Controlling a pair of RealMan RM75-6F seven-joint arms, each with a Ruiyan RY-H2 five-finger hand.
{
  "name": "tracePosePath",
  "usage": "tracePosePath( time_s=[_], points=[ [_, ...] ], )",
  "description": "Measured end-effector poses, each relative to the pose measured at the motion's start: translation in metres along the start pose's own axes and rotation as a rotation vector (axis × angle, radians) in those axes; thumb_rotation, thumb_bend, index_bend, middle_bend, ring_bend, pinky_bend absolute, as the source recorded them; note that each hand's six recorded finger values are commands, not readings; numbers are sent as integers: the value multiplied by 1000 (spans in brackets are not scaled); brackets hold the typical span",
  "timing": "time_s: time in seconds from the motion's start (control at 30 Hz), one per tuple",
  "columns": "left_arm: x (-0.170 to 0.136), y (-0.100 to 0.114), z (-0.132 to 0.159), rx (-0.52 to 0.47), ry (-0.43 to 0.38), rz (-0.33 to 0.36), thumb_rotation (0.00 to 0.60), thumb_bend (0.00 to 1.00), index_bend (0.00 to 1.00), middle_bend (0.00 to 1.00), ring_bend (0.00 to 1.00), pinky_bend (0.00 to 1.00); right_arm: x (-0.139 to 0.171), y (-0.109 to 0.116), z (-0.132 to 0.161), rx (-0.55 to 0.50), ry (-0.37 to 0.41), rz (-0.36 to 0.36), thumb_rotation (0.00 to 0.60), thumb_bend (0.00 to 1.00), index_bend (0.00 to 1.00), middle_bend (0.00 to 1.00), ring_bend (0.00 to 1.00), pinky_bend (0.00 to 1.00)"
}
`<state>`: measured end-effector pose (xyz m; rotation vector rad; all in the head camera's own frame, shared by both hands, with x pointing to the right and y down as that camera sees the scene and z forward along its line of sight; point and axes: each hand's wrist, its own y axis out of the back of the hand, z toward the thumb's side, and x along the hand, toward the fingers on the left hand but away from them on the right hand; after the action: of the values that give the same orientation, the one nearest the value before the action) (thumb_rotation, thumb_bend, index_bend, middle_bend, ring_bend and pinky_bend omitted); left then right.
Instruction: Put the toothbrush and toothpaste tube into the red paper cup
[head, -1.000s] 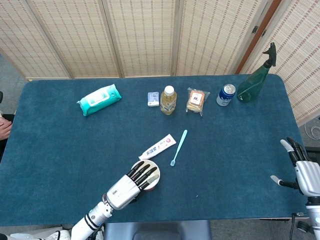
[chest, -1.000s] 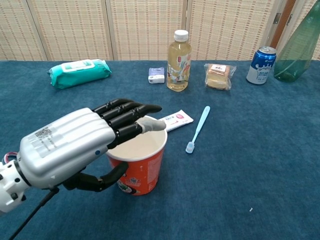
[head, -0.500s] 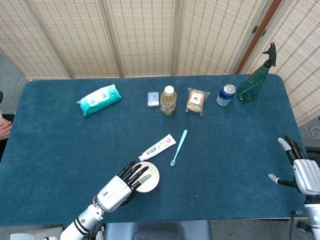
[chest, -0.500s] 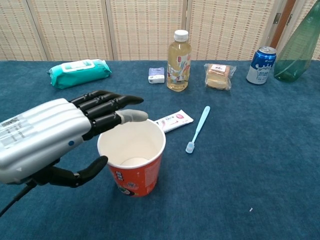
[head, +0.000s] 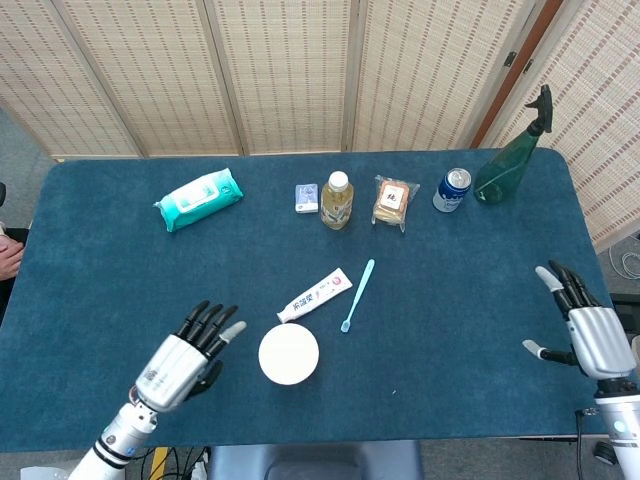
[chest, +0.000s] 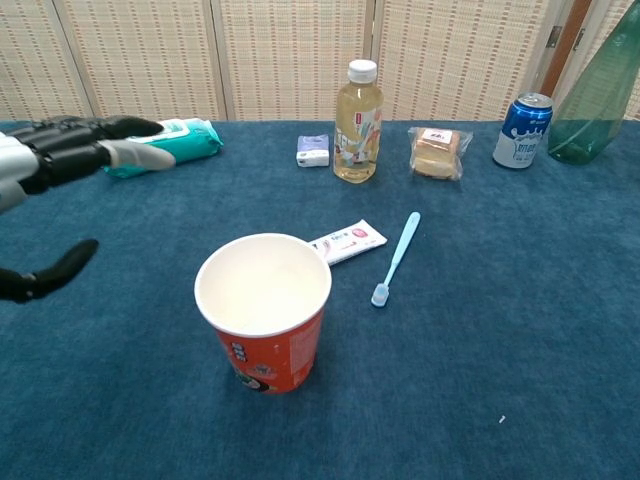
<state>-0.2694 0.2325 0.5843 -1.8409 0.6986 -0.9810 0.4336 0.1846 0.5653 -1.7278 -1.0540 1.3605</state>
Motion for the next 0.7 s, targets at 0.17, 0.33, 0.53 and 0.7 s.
tracePosePath(
  time_s=[0.17, 0.33, 0.53, 0.7],
  points=[
    [-2, 15, -37, 6, 109, 22, 600, 579, 236, 0, 0, 0, -18, 1, 22, 19, 64, 15, 600, 0, 54, 0, 0, 327],
    [-5, 18, -63, 2, 175, 32, 600, 587, 287, 0, 0, 0, -40, -2, 45, 52, 138, 46, 600, 27, 150, 0, 0, 327],
    [-11, 18, -97, 19, 269, 25, 600, 592, 287, 0, 0, 0, -70, -8, 73, 93, 223, 100, 600, 101, 245, 0, 0, 327],
    [-15, 18, -115, 28, 328, 27, 600, 594, 287, 0, 0, 0, -99, -17, 97, 154, 290, 135, 600, 123, 308, 0, 0, 325]
  ],
)
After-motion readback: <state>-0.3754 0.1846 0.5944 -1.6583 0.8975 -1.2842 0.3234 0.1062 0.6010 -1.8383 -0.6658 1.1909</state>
